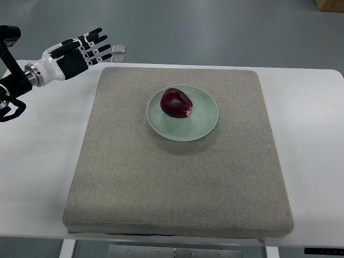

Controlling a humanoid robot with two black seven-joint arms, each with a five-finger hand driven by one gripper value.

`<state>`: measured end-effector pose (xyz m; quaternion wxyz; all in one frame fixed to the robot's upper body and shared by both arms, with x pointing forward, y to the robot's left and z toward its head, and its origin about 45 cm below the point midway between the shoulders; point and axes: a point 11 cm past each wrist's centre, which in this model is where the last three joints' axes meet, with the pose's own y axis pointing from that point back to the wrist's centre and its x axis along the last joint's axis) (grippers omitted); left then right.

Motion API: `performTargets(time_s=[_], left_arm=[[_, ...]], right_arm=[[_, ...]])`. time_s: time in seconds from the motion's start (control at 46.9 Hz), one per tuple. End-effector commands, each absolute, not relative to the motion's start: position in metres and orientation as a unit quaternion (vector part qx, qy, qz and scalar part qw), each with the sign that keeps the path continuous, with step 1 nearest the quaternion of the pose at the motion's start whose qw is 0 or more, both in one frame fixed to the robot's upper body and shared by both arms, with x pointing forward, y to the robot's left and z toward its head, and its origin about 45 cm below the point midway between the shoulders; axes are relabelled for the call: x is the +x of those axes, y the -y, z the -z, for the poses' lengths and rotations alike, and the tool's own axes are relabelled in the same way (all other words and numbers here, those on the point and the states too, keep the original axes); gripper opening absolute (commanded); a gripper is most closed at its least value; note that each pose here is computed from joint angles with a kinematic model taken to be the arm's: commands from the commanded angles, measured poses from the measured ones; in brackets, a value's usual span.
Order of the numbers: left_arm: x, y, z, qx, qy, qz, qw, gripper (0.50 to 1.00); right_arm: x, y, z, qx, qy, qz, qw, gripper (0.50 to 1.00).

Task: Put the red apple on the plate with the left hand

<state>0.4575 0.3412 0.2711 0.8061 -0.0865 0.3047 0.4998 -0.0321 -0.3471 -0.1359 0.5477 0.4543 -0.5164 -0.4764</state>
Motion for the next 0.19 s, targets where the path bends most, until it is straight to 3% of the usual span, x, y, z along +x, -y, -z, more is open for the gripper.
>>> performTargets(time_s=[0.0,0.171], left_arm=[[0.4575,-0.3411,-0.2713,-0.087,-0.304,-0.5,0.806,1.0],[0.4576,-0.3413,-0.2712,-0.086,-0.303,-0.501,0.806,1.0]], right_arm=[[-0.0323,0.3459,0.136,0.455,0.516,0.477,0.547,0.932],[-0.0332,0.3459,0.136,0.455,0.515,0.478,0.548,0.932]])
